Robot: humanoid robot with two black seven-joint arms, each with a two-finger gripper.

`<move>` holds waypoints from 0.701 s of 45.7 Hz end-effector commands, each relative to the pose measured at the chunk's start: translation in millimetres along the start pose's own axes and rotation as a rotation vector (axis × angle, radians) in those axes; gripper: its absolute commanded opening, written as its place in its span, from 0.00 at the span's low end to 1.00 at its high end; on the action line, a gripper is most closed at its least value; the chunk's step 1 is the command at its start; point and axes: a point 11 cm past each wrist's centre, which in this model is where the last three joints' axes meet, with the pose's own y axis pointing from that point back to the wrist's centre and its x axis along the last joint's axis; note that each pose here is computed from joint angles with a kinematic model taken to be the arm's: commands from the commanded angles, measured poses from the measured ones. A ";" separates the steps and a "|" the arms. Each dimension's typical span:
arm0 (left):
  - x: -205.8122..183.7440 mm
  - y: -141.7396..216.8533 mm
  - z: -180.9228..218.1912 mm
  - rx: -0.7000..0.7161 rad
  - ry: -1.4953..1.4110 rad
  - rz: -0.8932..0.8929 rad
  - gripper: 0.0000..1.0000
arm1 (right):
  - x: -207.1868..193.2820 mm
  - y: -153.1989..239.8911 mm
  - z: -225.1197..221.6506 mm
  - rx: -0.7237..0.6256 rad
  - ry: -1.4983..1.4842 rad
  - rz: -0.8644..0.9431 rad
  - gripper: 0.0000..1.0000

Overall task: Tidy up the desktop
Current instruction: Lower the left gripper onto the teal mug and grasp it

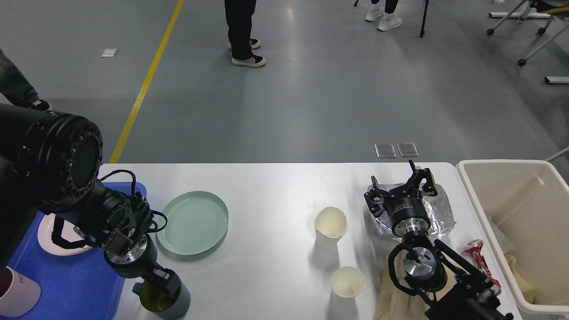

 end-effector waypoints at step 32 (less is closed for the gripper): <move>-6.6 -13.4 5.6 0.001 -0.093 -0.001 0.19 | 0.0 0.0 0.0 0.000 0.000 0.000 1.00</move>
